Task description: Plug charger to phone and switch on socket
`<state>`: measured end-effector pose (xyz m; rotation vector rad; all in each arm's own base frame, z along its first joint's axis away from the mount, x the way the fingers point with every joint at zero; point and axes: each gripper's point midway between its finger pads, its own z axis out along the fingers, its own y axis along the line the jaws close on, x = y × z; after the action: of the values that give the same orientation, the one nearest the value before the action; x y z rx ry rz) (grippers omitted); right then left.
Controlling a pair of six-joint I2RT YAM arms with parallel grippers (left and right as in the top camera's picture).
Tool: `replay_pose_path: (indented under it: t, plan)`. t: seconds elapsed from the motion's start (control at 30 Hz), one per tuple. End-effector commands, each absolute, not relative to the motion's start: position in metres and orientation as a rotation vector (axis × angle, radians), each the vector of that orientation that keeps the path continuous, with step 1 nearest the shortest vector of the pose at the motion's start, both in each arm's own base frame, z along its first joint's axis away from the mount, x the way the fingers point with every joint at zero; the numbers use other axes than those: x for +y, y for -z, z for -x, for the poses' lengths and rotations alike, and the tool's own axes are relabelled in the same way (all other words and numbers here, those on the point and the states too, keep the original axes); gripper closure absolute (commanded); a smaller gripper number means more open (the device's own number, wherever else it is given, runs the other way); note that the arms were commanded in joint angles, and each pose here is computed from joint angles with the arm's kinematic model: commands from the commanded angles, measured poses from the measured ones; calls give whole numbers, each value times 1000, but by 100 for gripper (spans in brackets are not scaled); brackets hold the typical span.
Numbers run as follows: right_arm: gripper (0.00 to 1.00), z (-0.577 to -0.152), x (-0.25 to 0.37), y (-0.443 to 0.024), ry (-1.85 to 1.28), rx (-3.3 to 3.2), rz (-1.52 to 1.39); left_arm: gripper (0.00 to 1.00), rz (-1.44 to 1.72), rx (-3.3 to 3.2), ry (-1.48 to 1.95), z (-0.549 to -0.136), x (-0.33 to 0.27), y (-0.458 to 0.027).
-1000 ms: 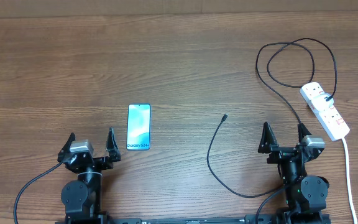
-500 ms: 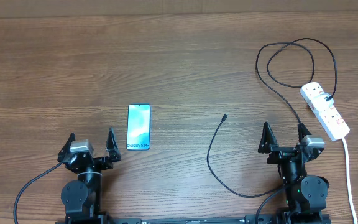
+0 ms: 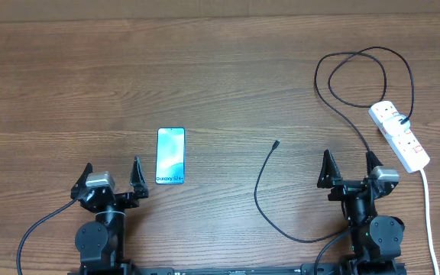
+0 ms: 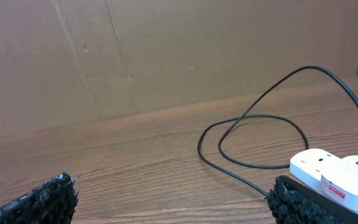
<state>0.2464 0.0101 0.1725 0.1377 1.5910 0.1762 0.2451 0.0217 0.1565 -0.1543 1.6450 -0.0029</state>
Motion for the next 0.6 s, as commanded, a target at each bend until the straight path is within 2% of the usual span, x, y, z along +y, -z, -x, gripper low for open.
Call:
replay_pose_path:
  t: [0.0, 0.57]
  plan:
    - [0, -246, 11, -171, -175, 1588, -131, 0, 139, 1643, -16, -245, 23, -156]
    - [0, -246, 11, -171, -175, 1588, -131, 0, 100, 1643, 57, -246, 10, -157]
